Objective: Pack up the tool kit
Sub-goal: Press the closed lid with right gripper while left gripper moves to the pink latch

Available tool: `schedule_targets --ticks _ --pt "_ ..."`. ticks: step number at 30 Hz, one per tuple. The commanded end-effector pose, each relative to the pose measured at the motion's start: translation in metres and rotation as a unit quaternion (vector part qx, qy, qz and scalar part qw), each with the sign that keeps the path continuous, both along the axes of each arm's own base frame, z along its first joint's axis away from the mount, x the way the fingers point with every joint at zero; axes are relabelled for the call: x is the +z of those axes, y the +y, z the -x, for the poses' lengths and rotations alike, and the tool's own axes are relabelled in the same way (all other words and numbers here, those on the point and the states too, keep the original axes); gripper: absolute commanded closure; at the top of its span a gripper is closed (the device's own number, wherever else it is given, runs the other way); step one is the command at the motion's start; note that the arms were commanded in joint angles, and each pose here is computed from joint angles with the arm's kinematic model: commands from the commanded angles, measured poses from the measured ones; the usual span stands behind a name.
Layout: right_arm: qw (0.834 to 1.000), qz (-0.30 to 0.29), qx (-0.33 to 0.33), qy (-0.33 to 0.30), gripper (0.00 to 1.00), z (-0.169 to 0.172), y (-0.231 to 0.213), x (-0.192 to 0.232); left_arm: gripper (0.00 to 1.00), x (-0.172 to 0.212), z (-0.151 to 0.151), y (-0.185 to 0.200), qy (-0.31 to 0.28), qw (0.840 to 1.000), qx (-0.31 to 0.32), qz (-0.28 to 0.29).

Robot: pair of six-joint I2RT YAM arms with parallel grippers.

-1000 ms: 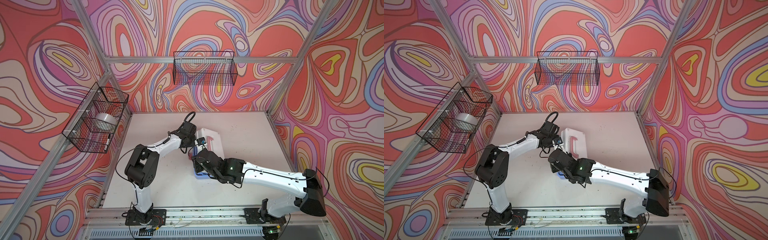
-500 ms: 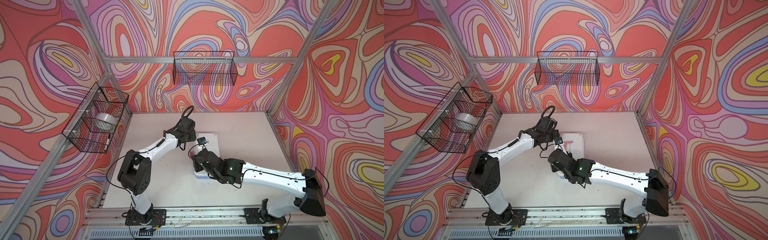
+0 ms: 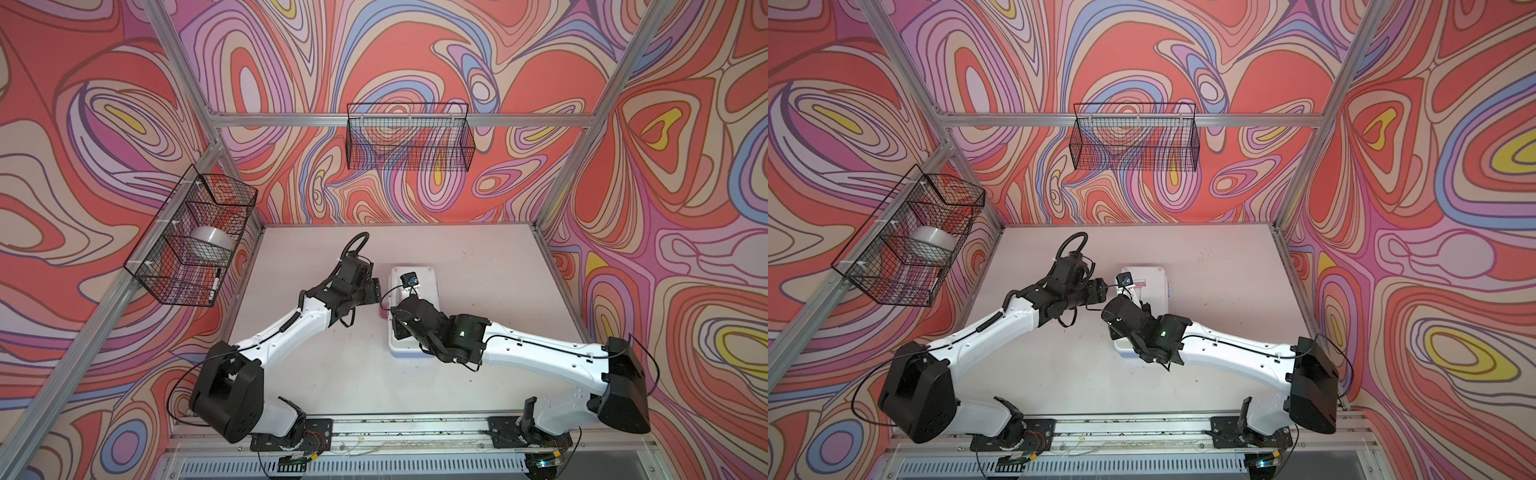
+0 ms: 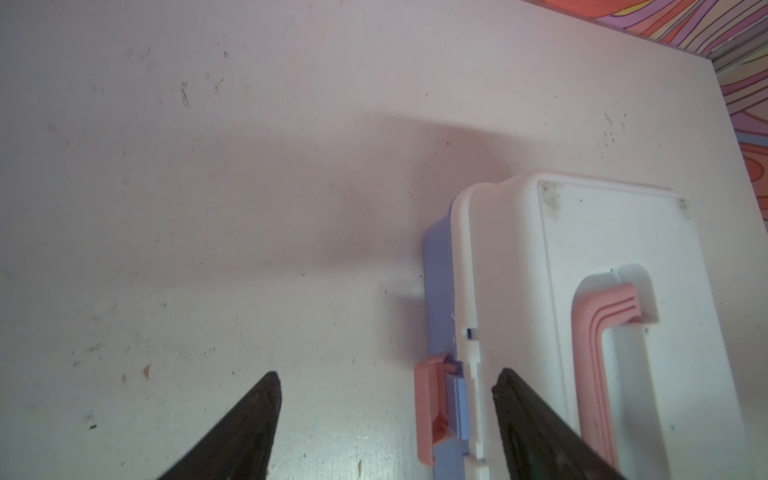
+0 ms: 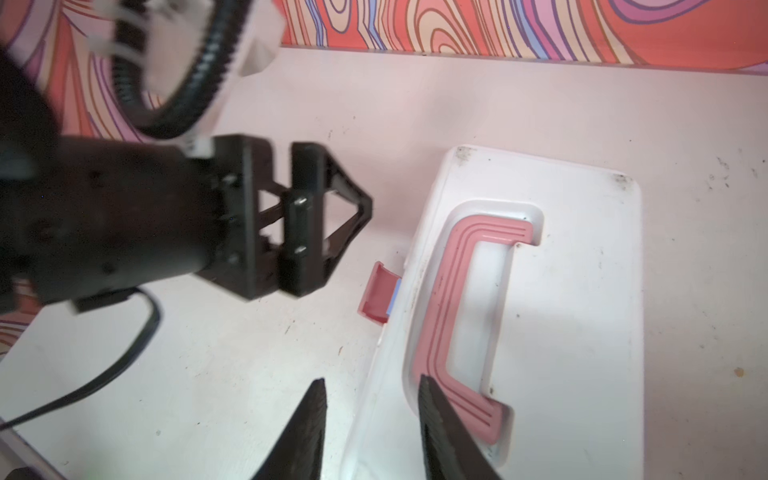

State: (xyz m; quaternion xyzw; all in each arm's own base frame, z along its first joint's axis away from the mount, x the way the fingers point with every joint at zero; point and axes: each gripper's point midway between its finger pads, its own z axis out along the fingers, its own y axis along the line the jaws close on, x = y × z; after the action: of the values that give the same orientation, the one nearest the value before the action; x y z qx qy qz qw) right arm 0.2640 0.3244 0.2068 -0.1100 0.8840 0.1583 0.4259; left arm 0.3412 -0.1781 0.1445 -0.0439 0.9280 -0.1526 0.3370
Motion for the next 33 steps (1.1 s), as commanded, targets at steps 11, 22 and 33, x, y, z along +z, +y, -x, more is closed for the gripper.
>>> schedule_targets --ticks 11,22,33 --pt "0.999 0.002 0.01 0.034 0.69 -0.025 0.001 -0.033 0.23 -0.032 0.031 0.013 0.016 0.999 0.02 0.032" --pt "0.994 -0.057 0.079 0.054 0.69 -0.009 0.029 -0.024 0.23 -0.046 0.048 0.011 0.025 0.997 0.013 0.068" --pt "0.997 -0.041 0.035 0.048 0.69 -0.009 0.003 -0.026 0.25 -0.065 0.083 -0.015 0.063 0.993 -0.024 0.099"
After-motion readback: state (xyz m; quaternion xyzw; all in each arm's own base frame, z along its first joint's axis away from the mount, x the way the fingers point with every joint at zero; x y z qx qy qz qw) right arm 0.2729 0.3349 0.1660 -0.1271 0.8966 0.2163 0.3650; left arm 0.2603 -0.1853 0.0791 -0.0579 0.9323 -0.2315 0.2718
